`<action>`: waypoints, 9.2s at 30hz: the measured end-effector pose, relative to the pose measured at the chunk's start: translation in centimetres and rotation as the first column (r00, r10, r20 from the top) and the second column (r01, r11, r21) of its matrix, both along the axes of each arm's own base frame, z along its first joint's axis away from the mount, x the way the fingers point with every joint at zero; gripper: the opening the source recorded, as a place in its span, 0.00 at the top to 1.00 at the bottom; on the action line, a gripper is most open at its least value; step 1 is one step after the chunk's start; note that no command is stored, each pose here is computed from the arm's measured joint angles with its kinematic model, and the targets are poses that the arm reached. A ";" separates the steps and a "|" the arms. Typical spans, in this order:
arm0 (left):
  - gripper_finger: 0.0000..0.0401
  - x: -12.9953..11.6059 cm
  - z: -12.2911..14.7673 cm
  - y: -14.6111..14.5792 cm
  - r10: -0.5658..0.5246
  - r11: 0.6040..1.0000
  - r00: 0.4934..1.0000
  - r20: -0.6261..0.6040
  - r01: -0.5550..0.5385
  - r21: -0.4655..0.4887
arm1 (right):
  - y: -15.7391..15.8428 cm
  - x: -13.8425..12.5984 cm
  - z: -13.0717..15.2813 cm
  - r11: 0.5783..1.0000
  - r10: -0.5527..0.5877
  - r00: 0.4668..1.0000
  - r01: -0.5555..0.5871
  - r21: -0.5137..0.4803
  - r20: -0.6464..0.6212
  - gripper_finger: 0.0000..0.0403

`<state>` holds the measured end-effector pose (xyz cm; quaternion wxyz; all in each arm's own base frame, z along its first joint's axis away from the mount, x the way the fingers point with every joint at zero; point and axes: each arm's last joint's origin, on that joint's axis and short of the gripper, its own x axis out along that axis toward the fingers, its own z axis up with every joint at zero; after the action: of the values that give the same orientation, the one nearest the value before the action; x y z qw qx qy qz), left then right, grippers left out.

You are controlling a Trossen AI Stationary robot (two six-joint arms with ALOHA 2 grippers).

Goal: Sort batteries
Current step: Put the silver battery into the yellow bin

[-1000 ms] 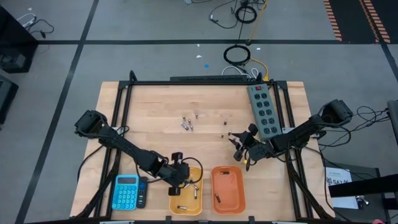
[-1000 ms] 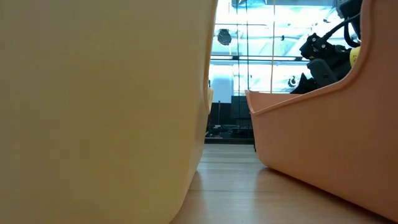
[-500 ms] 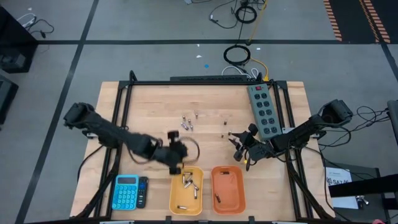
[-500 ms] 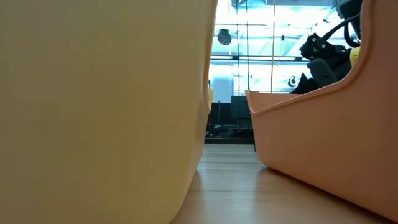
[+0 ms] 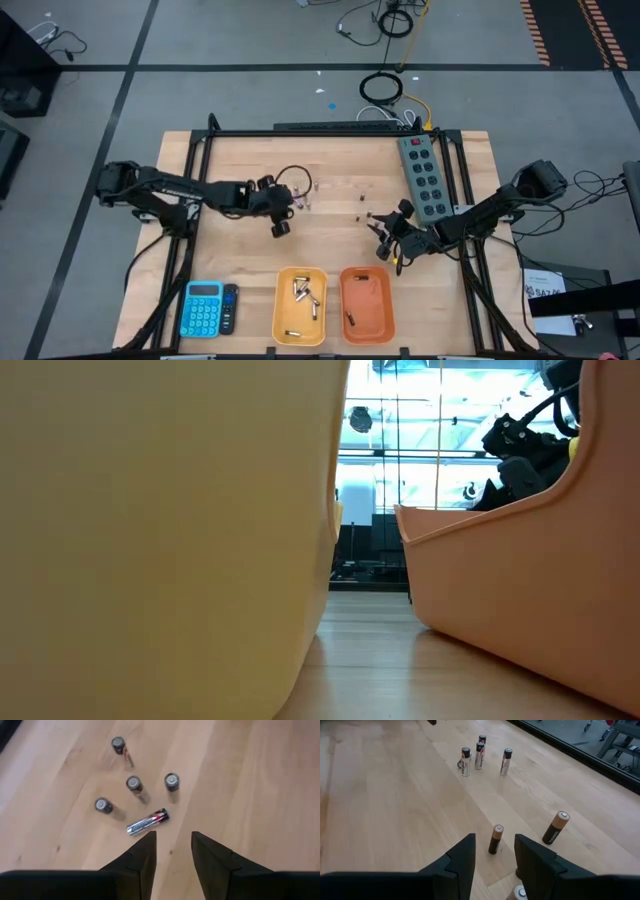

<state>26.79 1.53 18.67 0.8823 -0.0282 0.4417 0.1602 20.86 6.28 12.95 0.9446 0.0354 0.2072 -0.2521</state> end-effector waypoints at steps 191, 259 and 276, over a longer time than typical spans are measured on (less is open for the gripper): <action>0.53 7.0 -0.5 3.4 -0.431 0.891 0.886 -0.173 0.448 0.075 | 0.4 0.8 -0.3 0.995 0.042 0.999 -0.041 -0.091 0.012 0.80; 0.87 10.1 -3.6 5.0 -0.533 0.835 0.756 -0.380 0.543 -0.093 | 0.1 0.9 -0.4 0.994 0.052 0.999 -0.052 -0.091 -0.008 0.80; 0.87 13.7 3.8 -2.2 -0.727 0.679 0.681 -0.086 0.695 -0.235 | 0.0 0.8 -0.5 0.994 0.047 0.999 -0.050 -0.099 -0.027 0.80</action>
<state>40.53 -0.65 22.43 0.8265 0.0791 0.5049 -0.2360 21.65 6.31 12.43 0.9484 -0.0199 0.2068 -0.2395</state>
